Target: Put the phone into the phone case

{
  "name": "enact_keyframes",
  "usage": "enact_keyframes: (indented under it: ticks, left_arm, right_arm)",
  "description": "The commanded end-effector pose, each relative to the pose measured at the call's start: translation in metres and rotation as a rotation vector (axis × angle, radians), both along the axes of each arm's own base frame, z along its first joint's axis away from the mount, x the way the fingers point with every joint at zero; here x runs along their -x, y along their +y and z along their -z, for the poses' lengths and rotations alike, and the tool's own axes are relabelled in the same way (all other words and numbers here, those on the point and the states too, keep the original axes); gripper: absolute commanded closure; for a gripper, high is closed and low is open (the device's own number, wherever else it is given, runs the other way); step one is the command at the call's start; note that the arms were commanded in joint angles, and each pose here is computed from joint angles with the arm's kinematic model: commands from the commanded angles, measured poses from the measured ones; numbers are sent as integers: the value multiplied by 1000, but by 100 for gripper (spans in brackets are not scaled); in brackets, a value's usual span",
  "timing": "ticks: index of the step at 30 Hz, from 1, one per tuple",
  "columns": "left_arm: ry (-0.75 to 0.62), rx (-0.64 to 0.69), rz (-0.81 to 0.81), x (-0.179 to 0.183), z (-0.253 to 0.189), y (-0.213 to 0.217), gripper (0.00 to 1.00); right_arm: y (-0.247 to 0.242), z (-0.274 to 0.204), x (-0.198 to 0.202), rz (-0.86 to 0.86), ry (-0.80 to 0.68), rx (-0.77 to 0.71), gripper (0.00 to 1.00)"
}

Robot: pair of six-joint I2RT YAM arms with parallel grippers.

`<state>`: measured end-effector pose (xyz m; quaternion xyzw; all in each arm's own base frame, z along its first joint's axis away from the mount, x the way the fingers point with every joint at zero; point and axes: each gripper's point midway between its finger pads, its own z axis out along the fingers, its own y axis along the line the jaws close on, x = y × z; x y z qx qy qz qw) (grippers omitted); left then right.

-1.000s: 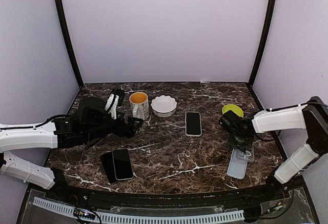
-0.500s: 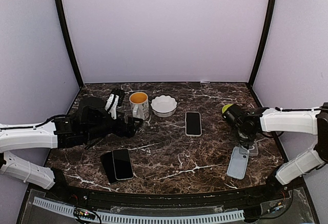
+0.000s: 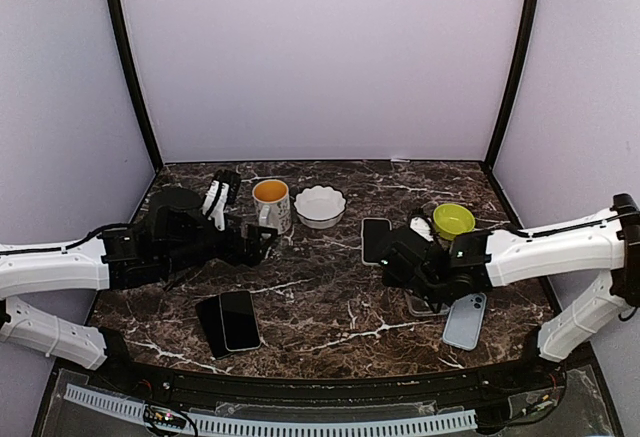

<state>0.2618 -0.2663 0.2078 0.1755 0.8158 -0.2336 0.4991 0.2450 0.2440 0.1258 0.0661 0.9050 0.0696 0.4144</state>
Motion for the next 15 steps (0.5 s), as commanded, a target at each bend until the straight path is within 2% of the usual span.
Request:
enact_keyframes:
  ticks: [1,4,8,15]
  left_arm:
    - [-31,15,-19,-1,-10,7,2]
    - [-32,16,-23,-1,-10,9,2]
    - [-34,17,-20,0,-9,9,2]
    - [-39,16,-23,-1,-9,9,2]
  right_arm:
    - [48,2,3,-39,-56,-117,100]
    - [60,21,13,-66,-27,-99,100]
    - [78,37,24,-140,-3,-171,100]
    - [83,69,24,-123,64,-129,100]
